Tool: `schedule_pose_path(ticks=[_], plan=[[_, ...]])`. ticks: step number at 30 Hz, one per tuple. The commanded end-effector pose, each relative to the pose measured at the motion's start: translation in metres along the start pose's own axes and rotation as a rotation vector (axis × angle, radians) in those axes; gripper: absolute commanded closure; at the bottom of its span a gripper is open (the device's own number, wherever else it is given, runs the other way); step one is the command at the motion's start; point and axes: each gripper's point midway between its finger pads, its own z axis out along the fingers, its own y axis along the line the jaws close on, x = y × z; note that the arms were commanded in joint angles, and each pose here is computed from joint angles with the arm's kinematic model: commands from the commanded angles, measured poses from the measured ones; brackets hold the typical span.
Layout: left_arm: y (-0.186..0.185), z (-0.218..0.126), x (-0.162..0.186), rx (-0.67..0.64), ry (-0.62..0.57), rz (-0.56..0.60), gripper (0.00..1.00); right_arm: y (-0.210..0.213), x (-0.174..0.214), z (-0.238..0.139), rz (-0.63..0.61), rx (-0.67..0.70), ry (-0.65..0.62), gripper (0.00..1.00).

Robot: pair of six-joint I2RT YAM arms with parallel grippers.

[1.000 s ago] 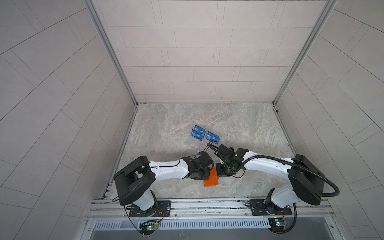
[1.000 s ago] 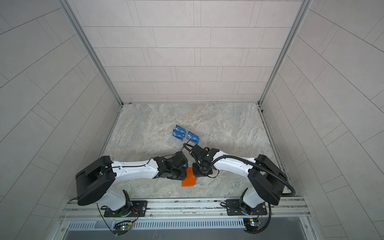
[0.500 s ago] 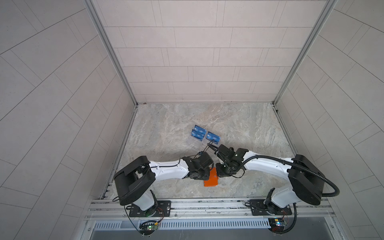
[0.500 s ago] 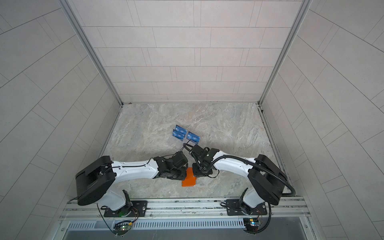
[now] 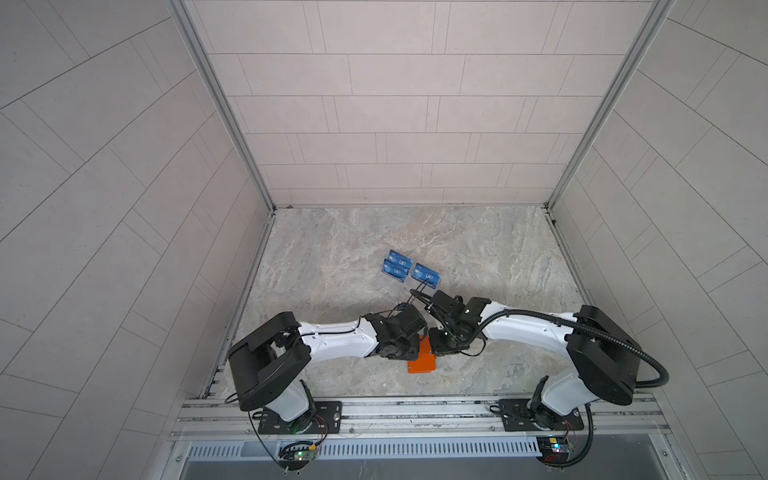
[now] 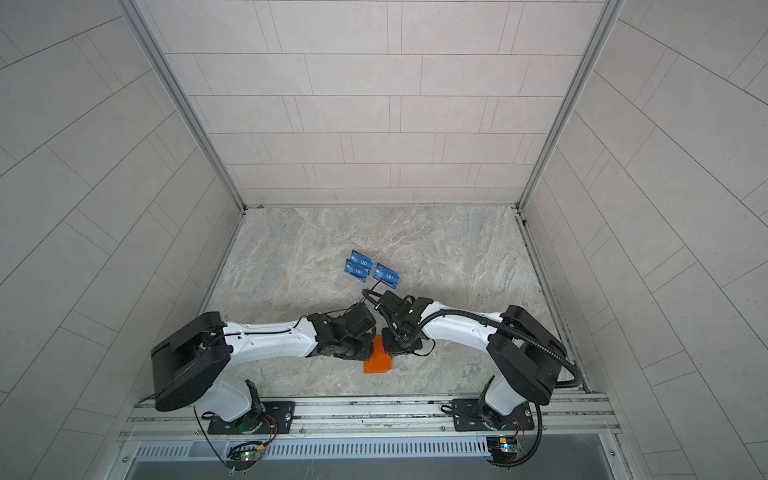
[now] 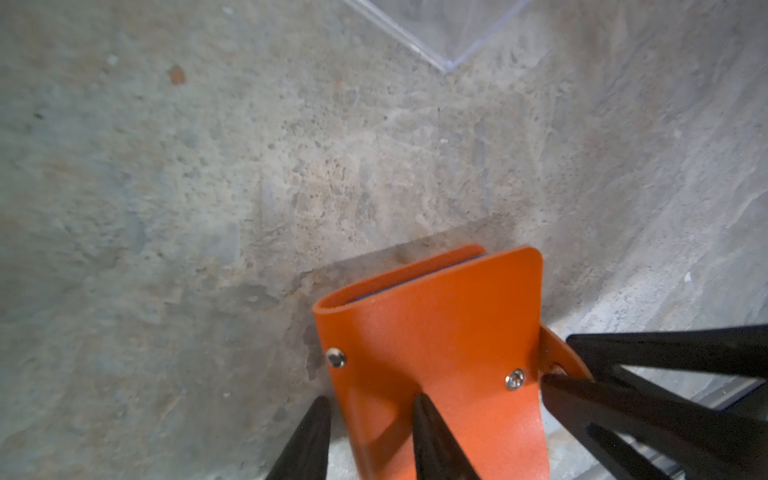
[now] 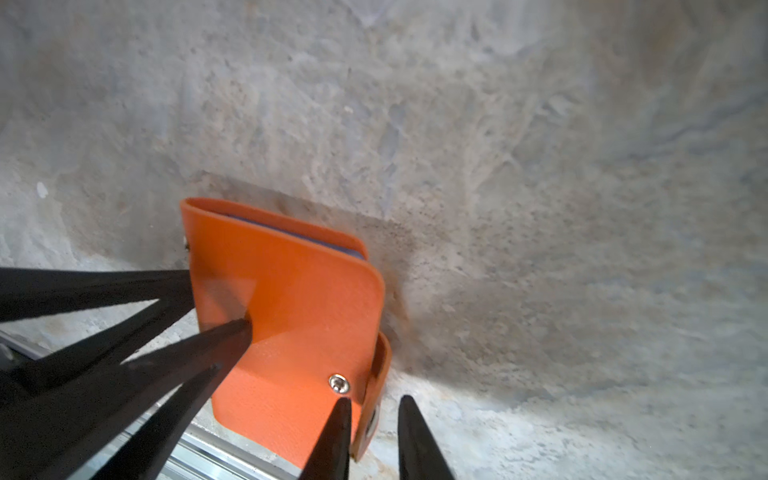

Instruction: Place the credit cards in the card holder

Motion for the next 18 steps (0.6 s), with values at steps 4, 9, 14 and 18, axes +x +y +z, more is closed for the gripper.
schedule_pose_path(ticks=[4, 9, 14, 18], plan=[[0.0327, 0.0176, 0.0354, -0.106, 0.123, -0.003, 0.62, -0.0014, -0.0027, -0.0131, 0.0, 0.015, -0.038, 0.85], [0.0332, 0.0177, 0.0357, -0.107, 0.124, -0.002, 0.62, 0.0003, -0.0024, -0.0158, 0.004, -0.001, -0.04, 0.86], [0.0338, 0.0179, 0.0357, -0.109, 0.123, -0.004, 0.63, -0.0027, -0.0001, -0.0118, 0.006, 0.006, -0.022, 0.9], [0.033, 0.0178, 0.0355, -0.106, 0.121, -0.003, 0.63, -0.0041, 0.0015, -0.0088, 0.003, 0.015, -0.007, 0.92]])
